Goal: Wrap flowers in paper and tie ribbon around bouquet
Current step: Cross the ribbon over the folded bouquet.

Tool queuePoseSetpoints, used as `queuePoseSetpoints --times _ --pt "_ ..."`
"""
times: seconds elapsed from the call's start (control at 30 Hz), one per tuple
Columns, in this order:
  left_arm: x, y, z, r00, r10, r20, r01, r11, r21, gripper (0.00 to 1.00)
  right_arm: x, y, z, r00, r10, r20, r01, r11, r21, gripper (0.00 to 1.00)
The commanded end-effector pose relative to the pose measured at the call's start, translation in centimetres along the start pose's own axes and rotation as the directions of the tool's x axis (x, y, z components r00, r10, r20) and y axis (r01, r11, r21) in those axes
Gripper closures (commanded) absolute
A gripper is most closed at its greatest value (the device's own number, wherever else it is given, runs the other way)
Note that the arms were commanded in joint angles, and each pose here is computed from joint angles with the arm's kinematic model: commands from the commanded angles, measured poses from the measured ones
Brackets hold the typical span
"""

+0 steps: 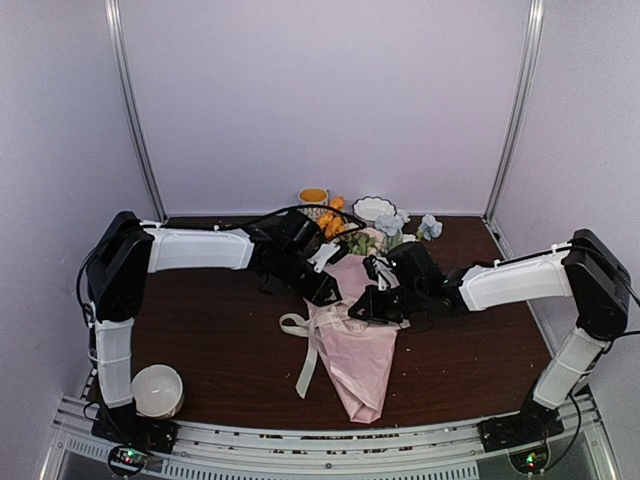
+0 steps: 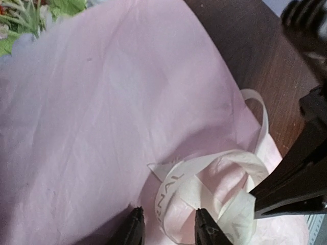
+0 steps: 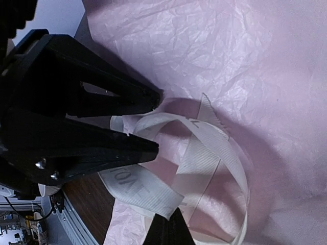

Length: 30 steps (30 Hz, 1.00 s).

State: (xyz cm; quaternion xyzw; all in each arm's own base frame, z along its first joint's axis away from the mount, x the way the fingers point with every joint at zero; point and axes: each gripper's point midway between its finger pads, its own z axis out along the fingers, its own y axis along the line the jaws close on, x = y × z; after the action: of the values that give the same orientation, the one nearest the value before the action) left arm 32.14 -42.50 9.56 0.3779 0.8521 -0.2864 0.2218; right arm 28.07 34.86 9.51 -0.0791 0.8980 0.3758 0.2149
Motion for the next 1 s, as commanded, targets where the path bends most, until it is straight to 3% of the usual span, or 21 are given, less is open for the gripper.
queuePoseSetpoints --times 0.0,0.13,0.3,0.53,0.7,0.87,0.97 --pt "0.8 0.6 0.6 0.997 0.055 -0.054 -0.058 0.997 -0.055 0.62 0.2 -0.3 0.3 1.0 -0.012 0.001 0.012 1.0 0.009 1.0" --pt "1.6 0.7 1.4 0.992 0.076 -0.1 -0.084 0.993 -0.08 0.66 0.2 -0.2 0.3 1.0 -0.012 0.001 0.012 1.0 0.008 1.0" --pt "1.6 1.5 1.1 0.995 0.058 -0.081 -0.068 0.989 -0.129 1.0 -0.1 -0.7 -0.1 1.0 -0.018 0.012 0.018 0.999 0.039 1.0" --pt "1.1 3.8 -3.7 0.996 -0.007 0.084 0.032 0.955 -0.296 1.0 -1.1 -5.2 -1.4 0.997 0.062 0.047 -0.068 0.989 0.133 1.0" --pt "1.3 3.0 -8.8 0.942 -0.03 0.335 0.13 0.95 -0.283 1.0 -1.5 -7.8 -1.0 0.994 0.108 0.032 -0.112 0.98 0.162 1.0" --pt "5.2 4.0 -9.2 0.93 -0.132 0.343 0.237 0.929 -0.285 1.0 -1.6 -9.2 -0.3 0.993 0.119 0.015 -0.119 0.974 0.192 1.0" --pt "7.4 5.1 -9.6 0.898 -0.217 0.383 0.34 0.894 -0.292 1.0 -1.3 -9.9 0.1 0.992 0.126 -0.001 -0.123 0.97 0.209 1.0"
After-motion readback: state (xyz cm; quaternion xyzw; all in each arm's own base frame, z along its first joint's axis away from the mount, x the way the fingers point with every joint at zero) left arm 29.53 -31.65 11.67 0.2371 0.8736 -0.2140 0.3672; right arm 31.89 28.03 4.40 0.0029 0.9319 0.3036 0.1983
